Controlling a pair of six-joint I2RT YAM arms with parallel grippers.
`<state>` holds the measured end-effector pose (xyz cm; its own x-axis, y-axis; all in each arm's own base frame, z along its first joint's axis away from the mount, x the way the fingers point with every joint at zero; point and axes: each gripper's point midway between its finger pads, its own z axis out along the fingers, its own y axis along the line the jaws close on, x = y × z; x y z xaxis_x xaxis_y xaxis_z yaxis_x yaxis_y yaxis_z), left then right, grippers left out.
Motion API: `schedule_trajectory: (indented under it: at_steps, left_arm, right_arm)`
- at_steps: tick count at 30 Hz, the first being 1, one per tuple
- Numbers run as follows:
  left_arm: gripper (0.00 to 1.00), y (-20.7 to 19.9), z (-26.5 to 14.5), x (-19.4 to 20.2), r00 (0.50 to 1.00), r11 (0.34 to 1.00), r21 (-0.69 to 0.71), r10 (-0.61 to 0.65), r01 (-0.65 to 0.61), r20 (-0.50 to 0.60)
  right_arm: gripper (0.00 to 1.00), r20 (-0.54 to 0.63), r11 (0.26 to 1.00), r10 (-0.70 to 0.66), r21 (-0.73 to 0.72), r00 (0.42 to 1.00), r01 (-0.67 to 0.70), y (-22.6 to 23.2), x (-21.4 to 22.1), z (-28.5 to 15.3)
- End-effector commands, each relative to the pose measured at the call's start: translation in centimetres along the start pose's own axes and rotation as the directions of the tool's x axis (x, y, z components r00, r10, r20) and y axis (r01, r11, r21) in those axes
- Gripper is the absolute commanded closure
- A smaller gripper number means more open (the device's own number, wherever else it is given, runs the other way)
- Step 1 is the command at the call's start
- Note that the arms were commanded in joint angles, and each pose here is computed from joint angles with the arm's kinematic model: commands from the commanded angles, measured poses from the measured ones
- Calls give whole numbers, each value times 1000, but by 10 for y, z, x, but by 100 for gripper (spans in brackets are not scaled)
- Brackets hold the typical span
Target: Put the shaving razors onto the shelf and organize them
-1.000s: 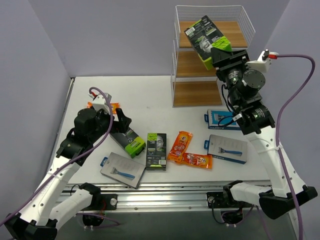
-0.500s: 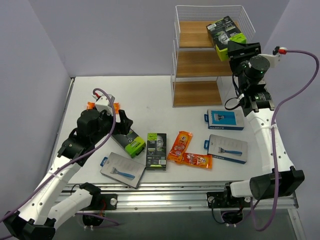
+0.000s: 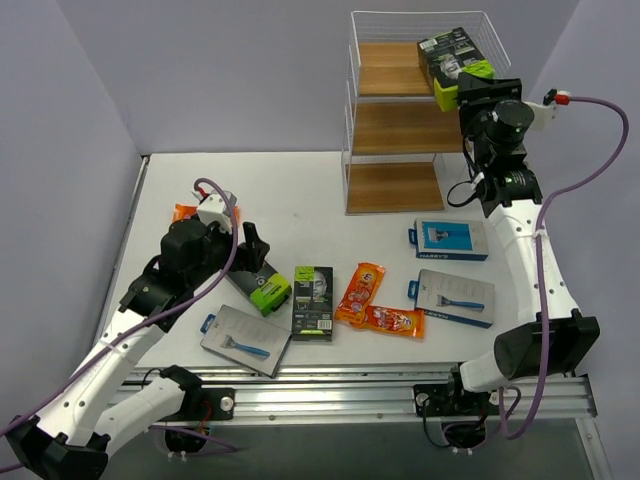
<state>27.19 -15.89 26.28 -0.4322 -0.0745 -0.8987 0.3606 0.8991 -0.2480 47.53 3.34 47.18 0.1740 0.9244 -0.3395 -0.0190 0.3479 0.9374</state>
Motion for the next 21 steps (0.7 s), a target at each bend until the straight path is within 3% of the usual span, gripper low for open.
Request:
schedule_trajectory:
  at_steps: [1, 21]
  left_arm:
    - [6, -5, -5, -19, 999, 1000, 6, 14, -14, 44]
    - [6, -1, -5, -18, 999, 1000, -14, 21, -20, 44]
  right_arm:
    - [100, 133, 987, 94, -139, 987, -75, 53, -41, -2]
    - [99, 142, 985, 167, -78, 976, -157, 33, -36, 44]
